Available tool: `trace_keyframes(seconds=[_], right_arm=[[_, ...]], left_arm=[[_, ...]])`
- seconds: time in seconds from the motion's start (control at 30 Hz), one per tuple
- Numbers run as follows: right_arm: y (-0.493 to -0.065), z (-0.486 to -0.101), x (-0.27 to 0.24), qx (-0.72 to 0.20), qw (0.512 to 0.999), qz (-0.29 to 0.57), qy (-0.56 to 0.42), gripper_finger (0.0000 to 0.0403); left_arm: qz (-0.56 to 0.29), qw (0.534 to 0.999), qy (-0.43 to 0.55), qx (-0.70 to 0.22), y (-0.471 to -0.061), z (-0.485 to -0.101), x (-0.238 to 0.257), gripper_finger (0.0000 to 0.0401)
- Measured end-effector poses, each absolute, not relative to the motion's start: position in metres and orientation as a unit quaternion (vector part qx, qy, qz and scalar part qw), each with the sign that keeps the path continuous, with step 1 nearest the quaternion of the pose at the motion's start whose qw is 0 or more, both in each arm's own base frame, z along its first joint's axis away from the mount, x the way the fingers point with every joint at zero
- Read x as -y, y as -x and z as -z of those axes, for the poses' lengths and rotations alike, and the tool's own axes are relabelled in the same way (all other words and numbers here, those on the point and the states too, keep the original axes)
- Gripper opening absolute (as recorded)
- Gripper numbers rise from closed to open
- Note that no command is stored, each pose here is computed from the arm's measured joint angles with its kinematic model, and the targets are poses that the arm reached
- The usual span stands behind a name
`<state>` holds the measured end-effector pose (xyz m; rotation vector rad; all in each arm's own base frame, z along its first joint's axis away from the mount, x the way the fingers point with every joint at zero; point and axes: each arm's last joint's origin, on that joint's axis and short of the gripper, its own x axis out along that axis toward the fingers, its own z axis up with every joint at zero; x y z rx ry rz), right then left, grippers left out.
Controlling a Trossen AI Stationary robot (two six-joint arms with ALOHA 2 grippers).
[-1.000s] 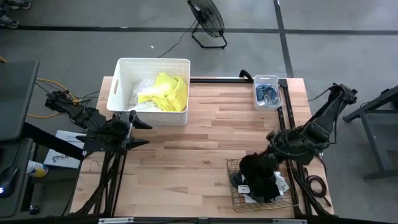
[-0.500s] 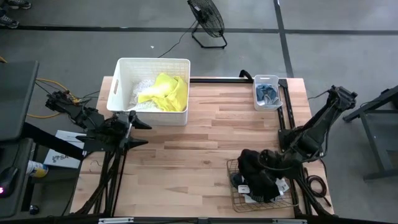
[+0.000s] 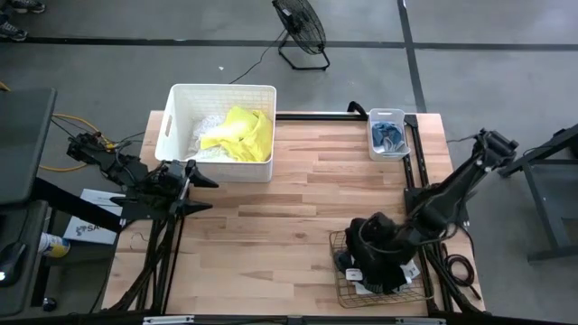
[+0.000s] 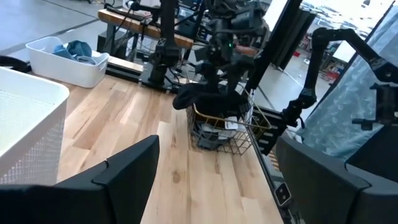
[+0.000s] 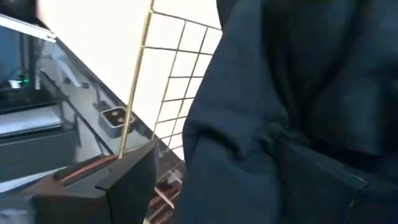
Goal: Pick & Place Cloths
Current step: Put the black underwear into the wire basket
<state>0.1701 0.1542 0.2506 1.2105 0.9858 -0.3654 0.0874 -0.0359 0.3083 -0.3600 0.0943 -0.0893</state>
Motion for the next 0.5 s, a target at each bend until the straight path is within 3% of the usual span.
trace_keyframes(seconds=[0.17, 0.4, 0.5], right_arm=[[-0.186, -0.232, -0.165, -0.482, 0.67, 0.165, -0.54, 0.0314], [-0.186, -0.197, -0.179, -0.581, 0.568, 0.245, -0.529, 0.0314], [-0.184, -0.19, -0.184, -0.585, 0.555, 0.268, -0.527, 0.0314]], left_arm=[[0.046, 0.982, 0.179, -0.047, -0.087, -0.308, 0.036, 0.0319], [0.049, 0.981, 0.18, -0.048, -0.087, -0.308, 0.036, 0.0319], [0.058, 0.981, 0.181, -0.047, -0.087, -0.309, 0.037, 0.0319]])
